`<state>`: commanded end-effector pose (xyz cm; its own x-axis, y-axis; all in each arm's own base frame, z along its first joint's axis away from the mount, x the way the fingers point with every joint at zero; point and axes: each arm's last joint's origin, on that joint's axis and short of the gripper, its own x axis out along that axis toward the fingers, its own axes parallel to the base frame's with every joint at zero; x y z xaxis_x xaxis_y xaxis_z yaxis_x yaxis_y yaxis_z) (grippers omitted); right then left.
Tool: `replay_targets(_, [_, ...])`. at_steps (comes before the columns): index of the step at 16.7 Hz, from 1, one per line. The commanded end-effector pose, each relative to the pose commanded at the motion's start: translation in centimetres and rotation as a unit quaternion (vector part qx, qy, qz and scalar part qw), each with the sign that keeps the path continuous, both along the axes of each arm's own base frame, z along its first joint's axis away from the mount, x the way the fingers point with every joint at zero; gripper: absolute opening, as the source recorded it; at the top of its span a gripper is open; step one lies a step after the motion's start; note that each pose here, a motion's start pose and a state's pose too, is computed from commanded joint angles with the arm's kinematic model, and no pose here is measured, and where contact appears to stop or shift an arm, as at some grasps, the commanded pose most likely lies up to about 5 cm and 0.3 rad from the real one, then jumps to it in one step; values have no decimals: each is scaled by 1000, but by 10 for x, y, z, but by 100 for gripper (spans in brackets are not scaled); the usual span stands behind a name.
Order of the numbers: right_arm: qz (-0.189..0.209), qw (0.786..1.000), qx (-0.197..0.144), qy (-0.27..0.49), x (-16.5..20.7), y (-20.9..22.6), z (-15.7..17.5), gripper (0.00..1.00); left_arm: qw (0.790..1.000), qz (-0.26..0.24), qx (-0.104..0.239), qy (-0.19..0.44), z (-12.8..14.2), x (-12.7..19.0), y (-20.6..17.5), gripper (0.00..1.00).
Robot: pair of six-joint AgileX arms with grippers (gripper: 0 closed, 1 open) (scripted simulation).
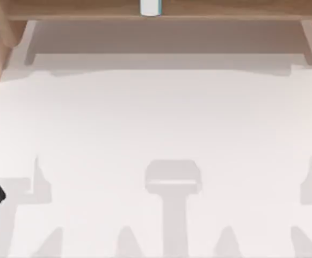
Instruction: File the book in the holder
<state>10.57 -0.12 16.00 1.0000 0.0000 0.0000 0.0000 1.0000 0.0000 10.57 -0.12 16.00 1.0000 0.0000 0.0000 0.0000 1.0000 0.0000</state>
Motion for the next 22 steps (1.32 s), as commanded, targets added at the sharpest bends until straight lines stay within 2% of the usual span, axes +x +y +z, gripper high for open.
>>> replay_targets(3, [0, 1000, 0, 0, 0, 0, 0, 100, 1000, 0, 0, -2, 3, 0, 0, 100])
replay_targets(5, [0, 1000, 0, 0, 0, 0, 0, 100, 1000, 0, 0, -10, 16, 1, -2, 100])
replay_targets(8, [0, 1000, 0, 0, 0, 0, 0, 100, 1000, -1, -2, -26, 52, 8, -6, 100])
replay_targets(11, [0, 1000, 0, 0, 0, 0, 0, 100, 999, -2, -6, -31, 96, 32, -16, 100])
replay_targets(14, [0, 1000, 0, 0, 0, 0, 0, 100, 1000, -3, -7, -24, 132, 80, -36, 100])
replay_targets(17, [0, 1000, 0, 0, 0, 0, 0, 100, 1000, -4, -8, -16, 150, 143, -73, 100])
replay_targets(19, [0, 1000, 0, 0, 0, 0, 0, 100, 1000, -5, -7, -11, 148, 187, -105, 100])
replay_targets(22, [0, 1000, 0, 0, 0, 0, 0, 100, 1000, -6, -5, -3, 123, 243, -160, 100])
